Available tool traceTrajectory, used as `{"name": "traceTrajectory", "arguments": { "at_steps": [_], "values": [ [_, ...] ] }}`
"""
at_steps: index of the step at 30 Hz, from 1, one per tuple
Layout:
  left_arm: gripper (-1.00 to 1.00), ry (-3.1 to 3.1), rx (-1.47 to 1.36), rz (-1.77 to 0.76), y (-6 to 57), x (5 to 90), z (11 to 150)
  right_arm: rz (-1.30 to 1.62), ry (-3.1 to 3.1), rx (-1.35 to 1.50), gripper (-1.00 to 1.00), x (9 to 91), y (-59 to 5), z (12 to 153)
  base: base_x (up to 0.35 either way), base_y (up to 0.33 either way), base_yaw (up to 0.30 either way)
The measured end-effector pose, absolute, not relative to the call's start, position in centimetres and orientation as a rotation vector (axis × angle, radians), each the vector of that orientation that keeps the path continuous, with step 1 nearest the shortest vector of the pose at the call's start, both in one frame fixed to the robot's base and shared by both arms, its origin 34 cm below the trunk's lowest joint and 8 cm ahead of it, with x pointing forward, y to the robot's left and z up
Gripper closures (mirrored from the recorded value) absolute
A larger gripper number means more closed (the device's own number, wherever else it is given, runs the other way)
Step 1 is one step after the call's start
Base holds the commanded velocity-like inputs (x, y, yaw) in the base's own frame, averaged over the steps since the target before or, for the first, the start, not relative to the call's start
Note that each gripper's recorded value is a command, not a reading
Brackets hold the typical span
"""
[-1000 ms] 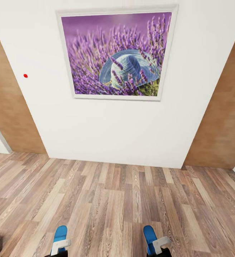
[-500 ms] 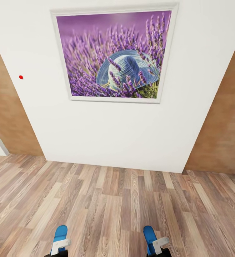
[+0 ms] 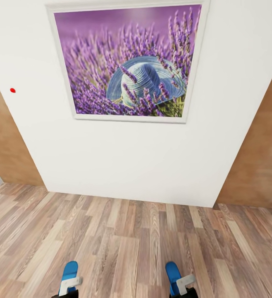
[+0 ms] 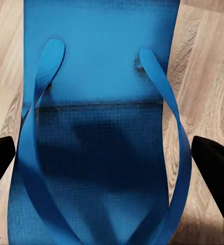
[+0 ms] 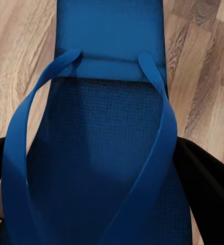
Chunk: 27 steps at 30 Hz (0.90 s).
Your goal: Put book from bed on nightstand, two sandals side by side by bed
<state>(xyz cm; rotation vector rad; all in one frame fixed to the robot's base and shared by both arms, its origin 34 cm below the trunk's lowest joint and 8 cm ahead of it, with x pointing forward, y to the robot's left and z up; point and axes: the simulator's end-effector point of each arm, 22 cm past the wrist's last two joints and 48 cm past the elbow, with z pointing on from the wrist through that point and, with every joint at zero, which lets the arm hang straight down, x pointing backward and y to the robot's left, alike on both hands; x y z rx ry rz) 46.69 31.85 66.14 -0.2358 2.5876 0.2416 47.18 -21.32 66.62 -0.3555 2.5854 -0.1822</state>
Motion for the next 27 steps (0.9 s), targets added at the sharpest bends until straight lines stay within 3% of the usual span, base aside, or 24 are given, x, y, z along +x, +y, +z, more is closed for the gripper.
{"name": "traceTrajectory", "arguments": {
  "at_steps": [14, 27],
  "values": [
    [1.0, 2.591, -0.236, 0.24, 31.8, 46.6, 66.1, -0.204, 2.633, -0.366, 1.0, 45.2, -22.4, 65.5, 0.32, -0.002, 0.0],
    [1.0, 2.629, -0.238, 0.246, 31.9, 41.7, 64.4, -0.224, 2.703, -0.389, 1.0, 41.9, -23.4, 64.0, 0.183, 0.0, 0.0]
  ]
}}
